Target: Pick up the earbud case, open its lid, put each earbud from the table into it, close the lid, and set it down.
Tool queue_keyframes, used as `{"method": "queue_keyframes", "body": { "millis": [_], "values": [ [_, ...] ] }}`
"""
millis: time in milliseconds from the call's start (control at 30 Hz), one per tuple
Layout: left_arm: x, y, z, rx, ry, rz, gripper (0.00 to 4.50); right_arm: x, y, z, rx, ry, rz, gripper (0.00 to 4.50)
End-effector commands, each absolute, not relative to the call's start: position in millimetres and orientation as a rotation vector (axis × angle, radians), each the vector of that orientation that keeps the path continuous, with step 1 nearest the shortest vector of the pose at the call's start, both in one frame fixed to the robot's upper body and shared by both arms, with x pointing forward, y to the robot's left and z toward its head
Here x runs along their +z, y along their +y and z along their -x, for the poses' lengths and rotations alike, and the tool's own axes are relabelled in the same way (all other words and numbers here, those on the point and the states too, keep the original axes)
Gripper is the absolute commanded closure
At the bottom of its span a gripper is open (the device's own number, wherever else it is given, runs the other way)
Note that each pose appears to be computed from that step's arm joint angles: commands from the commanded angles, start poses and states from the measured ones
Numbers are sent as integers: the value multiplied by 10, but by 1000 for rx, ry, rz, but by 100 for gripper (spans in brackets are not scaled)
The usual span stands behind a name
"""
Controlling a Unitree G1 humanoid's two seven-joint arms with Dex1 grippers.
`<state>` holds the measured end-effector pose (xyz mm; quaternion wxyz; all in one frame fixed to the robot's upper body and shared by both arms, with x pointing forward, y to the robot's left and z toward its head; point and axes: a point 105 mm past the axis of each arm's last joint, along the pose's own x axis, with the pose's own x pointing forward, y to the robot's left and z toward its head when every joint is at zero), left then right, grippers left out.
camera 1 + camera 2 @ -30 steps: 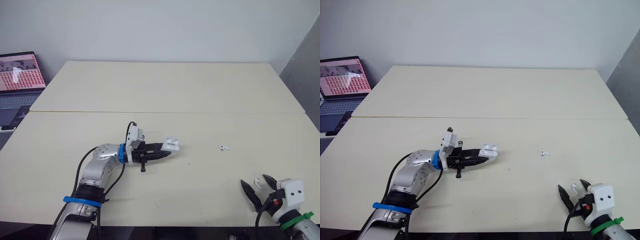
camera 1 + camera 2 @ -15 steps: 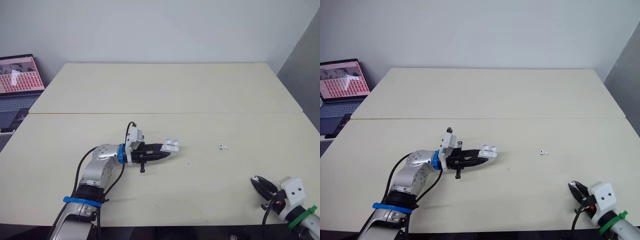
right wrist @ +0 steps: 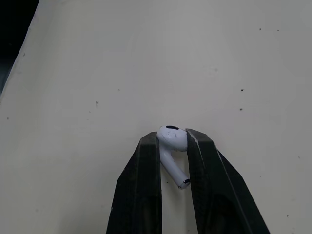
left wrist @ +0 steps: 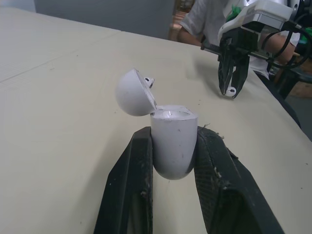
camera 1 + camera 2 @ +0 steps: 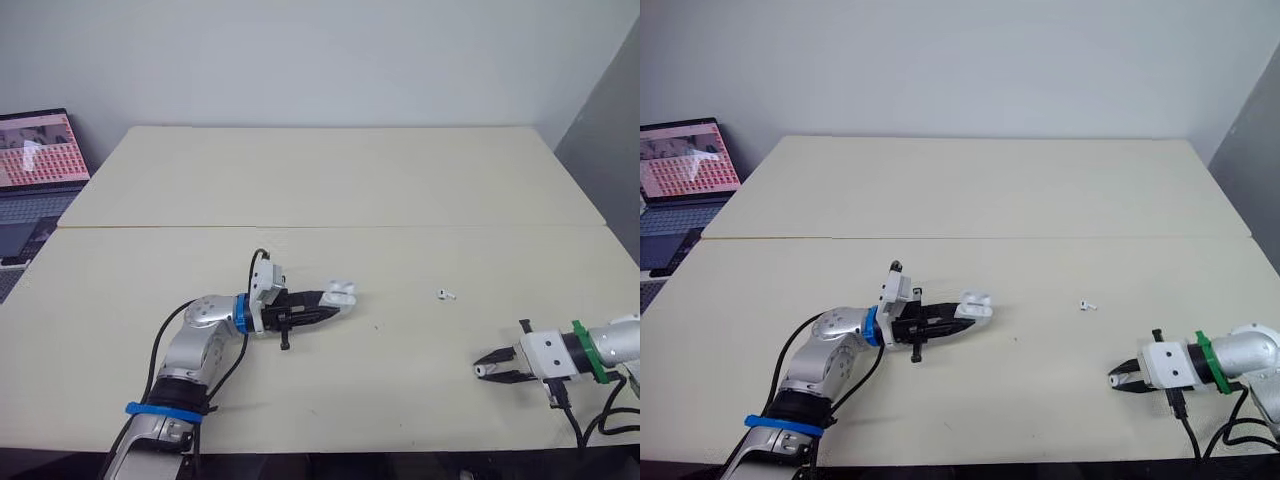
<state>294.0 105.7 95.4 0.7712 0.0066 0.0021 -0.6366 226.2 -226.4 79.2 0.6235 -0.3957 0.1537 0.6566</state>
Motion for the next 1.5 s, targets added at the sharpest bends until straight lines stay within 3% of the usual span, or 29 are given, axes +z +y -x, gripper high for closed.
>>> {"method": "queue_keyframes", "body": {
  "millis": [33, 200, 533, 833, 1100, 1267, 1500],
  "values": [
    [1089, 1046, -2924, -1378, -50, -35, 373, 779, -2306, -2293, 1500, 381, 901, 412],
    [1114, 992, -2926, -1382, -53, -34, 373, 796, -2358, -2382, 1357, 433, 782, 412],
    [1168, 937, -2953, -1415, -52, -44, 373, 788, -2291, -2316, 1197, 460, 505, 412],
    [1170, 953, -2982, -1426, -46, -53, 373, 729, -2379, -2231, 1195, 598, 586, 98],
    [1165, 950, -2992, -1425, -47, -54, 373, 1057, -2385, -2257, 1096, 815, 684, 98],
    [1144, 956, -2989, -1421, -48, -49, 373, 1198, -2266, -2325, 999, 791, 840, 98],
    [1108, 980, -2985, -1419, -41, -46, 373, 1224, -2166, -2198, 962, 792, 915, 98]
  ]
}}
